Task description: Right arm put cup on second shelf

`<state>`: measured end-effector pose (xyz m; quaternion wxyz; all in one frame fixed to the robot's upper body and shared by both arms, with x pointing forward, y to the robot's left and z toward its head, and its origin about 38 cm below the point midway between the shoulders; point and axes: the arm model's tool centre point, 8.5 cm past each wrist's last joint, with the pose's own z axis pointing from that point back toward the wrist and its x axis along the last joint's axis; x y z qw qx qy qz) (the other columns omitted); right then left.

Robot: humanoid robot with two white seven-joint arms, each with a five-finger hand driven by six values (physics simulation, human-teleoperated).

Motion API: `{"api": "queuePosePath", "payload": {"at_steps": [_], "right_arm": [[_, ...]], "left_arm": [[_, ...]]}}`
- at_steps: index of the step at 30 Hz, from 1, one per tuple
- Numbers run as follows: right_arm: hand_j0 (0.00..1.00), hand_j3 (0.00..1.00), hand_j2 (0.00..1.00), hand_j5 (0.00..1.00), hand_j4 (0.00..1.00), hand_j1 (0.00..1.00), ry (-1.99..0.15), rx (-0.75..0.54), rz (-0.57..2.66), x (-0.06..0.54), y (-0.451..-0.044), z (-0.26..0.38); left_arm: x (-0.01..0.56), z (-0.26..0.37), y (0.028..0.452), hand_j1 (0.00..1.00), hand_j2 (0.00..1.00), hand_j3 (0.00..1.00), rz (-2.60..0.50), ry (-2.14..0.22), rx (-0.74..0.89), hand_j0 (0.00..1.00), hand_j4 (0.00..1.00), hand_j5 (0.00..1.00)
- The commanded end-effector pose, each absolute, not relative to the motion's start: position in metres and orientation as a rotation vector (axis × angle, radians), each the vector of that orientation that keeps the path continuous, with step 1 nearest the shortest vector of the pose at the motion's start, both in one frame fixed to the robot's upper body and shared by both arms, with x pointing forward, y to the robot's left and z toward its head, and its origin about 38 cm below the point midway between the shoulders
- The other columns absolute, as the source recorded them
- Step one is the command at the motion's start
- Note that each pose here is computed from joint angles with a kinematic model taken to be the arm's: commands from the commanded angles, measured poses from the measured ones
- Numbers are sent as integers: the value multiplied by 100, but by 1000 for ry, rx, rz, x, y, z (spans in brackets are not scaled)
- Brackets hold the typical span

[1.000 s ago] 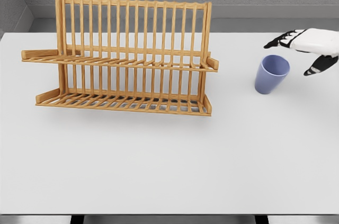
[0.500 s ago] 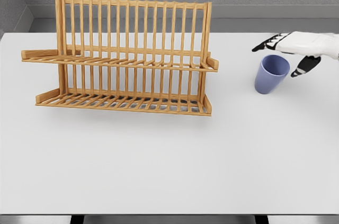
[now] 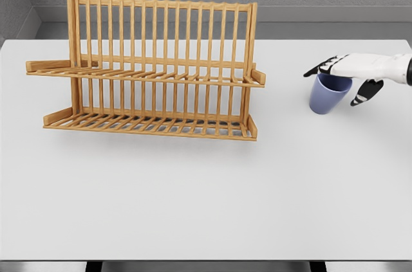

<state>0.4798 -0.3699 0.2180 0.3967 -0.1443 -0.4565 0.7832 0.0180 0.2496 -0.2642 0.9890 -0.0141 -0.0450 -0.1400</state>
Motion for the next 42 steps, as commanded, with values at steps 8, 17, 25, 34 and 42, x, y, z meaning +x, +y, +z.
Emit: {"api": "queuePosePath", "payload": {"at_steps": [8, 17, 25, 34, 42], "right_arm": [[65, 65, 65, 65, 65, 65, -1163, -361, 1985, 480, -368, 219], [64, 64, 64, 64, 64, 64, -1168, -364, 1989, 480, -366, 221], [64, 64, 64, 64, 64, 64, -1194, -386, 1988, 482, -366, 232], [63, 63, 63, 63, 63, 63, -1257, -428, 1974, 482, -365, 255], [63, 63, 63, 63, 63, 63, -1319, -471, 1985, 481, -359, 278]], "left_arm": [[18, -264, 250, 100, 100, 100, -280, -90, -28, 100, 100, 100], [18, -264, 250, 100, 100, 100, -280, -90, -28, 100, 100, 100], [18, -264, 250, 100, 100, 100, -282, -90, -28, 100, 100, 100], [18, -264, 250, 100, 100, 100, -280, -90, -28, 100, 100, 100], [18, -264, 250, 100, 100, 100, -280, -90, -28, 100, 100, 100]]}}
